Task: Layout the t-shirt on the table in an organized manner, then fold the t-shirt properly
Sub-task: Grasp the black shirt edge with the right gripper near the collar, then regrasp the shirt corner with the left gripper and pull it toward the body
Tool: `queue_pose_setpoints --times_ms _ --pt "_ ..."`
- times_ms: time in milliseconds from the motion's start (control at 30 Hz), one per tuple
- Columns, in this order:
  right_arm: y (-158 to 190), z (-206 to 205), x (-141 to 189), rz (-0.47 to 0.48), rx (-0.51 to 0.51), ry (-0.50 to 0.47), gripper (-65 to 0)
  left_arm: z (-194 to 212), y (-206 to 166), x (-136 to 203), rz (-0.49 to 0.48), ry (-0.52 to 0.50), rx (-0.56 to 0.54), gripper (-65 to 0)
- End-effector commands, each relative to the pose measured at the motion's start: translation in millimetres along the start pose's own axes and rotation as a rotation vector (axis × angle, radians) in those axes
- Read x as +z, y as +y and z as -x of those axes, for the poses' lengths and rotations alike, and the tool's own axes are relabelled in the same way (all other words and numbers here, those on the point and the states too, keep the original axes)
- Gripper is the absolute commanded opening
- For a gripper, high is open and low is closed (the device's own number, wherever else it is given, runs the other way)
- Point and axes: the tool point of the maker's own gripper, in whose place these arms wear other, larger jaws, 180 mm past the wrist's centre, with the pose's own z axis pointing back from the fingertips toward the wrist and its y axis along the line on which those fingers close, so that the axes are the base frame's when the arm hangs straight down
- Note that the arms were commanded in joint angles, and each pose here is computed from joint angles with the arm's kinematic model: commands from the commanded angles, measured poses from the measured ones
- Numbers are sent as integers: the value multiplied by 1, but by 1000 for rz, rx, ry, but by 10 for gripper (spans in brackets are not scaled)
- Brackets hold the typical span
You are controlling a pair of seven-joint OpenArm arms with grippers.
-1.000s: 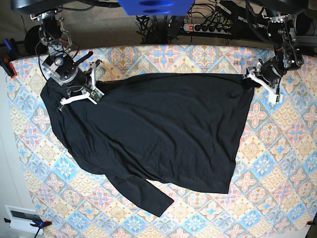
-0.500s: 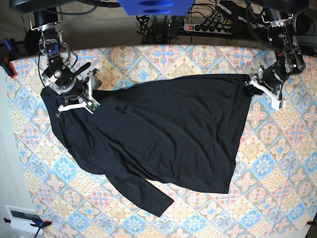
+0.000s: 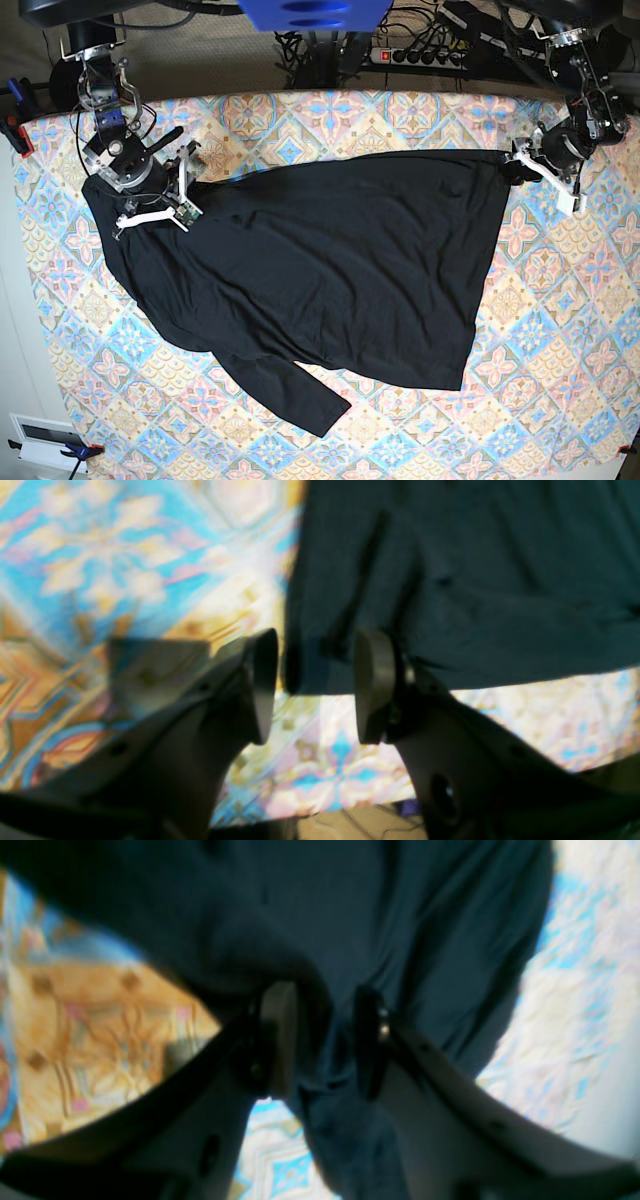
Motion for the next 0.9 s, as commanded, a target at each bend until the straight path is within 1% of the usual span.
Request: queue_pose_setpoints --times_ms 0,100,433,467,567,667,700,800,867 --pt "-3 -1 5 12 7 -10 -460 -7 -7 3 19 -23 -25 -402" --pt "1 -3 6 5 12 -15 -460 1 -5 1 14 -1 -19 -402" --pt "2 -4 6 2 13 -18 -460 33 15 -15 5 86 86 -401" --pt "2 -4 6 2 13 -18 -460 36 16 -16 4 94 96 -398" --pt "2 -4 6 2 13 -18 -460 46 16 -22 12 109 131 -364" --pt "2 -4 6 2 13 -18 -460 44 13 -24 17 89 134 -328" --pt "2 -4 6 2 13 -18 -460 47 10 -27 25 98 127 -323" --pt "2 -4 6 2 13 -18 -460 53 -3 -34 54 129 103 -325" --pt "2 -4 6 2 13 -18 -460 54 -7 -36 65 134 96 -353"
